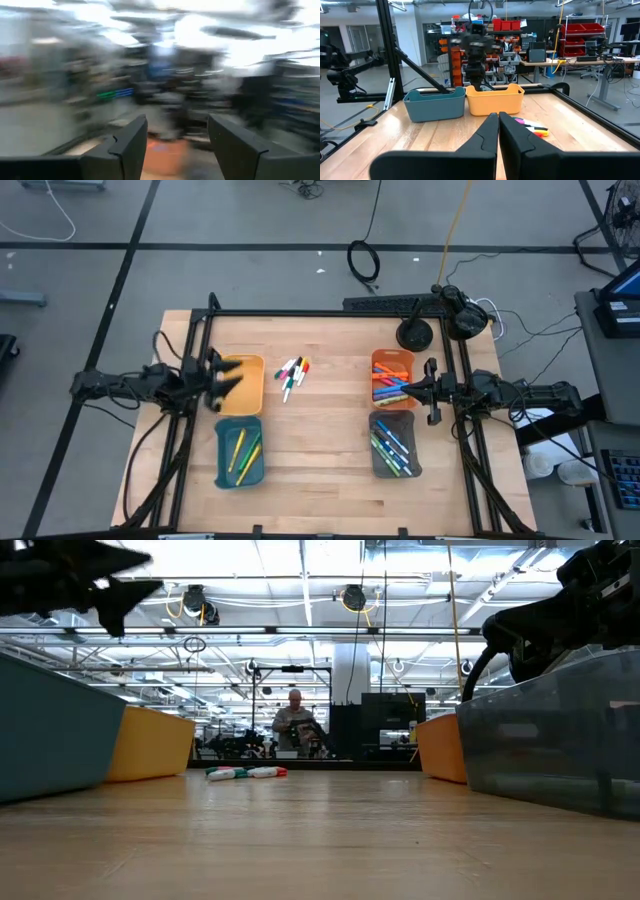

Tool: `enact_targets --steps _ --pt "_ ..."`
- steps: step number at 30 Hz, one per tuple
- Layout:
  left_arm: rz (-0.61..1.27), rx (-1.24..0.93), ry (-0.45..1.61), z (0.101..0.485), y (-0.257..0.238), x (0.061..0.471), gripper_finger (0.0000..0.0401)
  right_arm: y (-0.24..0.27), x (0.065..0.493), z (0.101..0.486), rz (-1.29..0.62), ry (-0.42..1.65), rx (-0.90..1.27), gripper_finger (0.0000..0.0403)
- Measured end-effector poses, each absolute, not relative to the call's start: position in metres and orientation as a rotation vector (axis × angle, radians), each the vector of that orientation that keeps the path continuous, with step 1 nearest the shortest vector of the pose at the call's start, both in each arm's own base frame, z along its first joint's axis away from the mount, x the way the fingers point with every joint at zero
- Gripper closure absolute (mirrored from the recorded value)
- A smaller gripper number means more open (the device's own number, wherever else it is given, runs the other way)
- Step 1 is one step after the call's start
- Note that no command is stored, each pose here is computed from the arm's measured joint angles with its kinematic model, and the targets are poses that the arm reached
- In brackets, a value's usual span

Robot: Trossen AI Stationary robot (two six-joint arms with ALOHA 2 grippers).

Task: Pick & Place Markers
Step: Put the bottom dark green mini marker into the yellow bin

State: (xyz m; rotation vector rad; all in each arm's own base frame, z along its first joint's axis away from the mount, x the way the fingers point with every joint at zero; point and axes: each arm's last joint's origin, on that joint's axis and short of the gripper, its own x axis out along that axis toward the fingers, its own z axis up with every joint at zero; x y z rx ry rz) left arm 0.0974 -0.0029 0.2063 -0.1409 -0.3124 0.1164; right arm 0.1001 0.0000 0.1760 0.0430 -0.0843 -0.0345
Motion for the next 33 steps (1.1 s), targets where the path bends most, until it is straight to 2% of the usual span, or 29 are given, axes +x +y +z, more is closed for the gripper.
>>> enact_targets --steps 2,5,8,12,15,21,26,33 --pt "0.266 -0.137 -0.218 0.216 0.001 0.103 0.019 0.0 0.1 0.176 -0.035 -0.084 0.043 0.0399" --pt "0.361 -0.123 -0.047 0.23 0.002 0.125 0.019 0.0 0.1 0.176 -0.035 -0.084 0.043 0.0399" --pt "0.378 -0.106 0.058 0.253 0.004 0.157 0.019 0.0 0.1 0.176 -0.035 -0.084 0.043 0.0399" --pt "0.385 -0.11 0.31 0.268 0.01 0.213 0.019 0.0 0.1 0.176 -0.035 -0.084 0.043 0.0399" --pt "0.449 -0.094 0.55 0.263 0.021 0.251 0.019 0.0 0.1 0.176 -0.035 -0.084 0.043 0.0399" --pt "0.621 -0.269 0.807 0.238 0.046 0.303 0.019 0.0 0.1 0.176 -0.035 -0.085 0.043 0.0399" --pt "0.66 -0.473 0.958 0.212 0.054 0.322 0.019 0.0 0.1 0.176 -0.035 -0.085 0.043 0.0399" --pt "0.782 -0.688 1.117 0.184 0.052 0.322 0.019 0.0 0.1 0.176 -0.035 -0.085 0.043 0.0399"
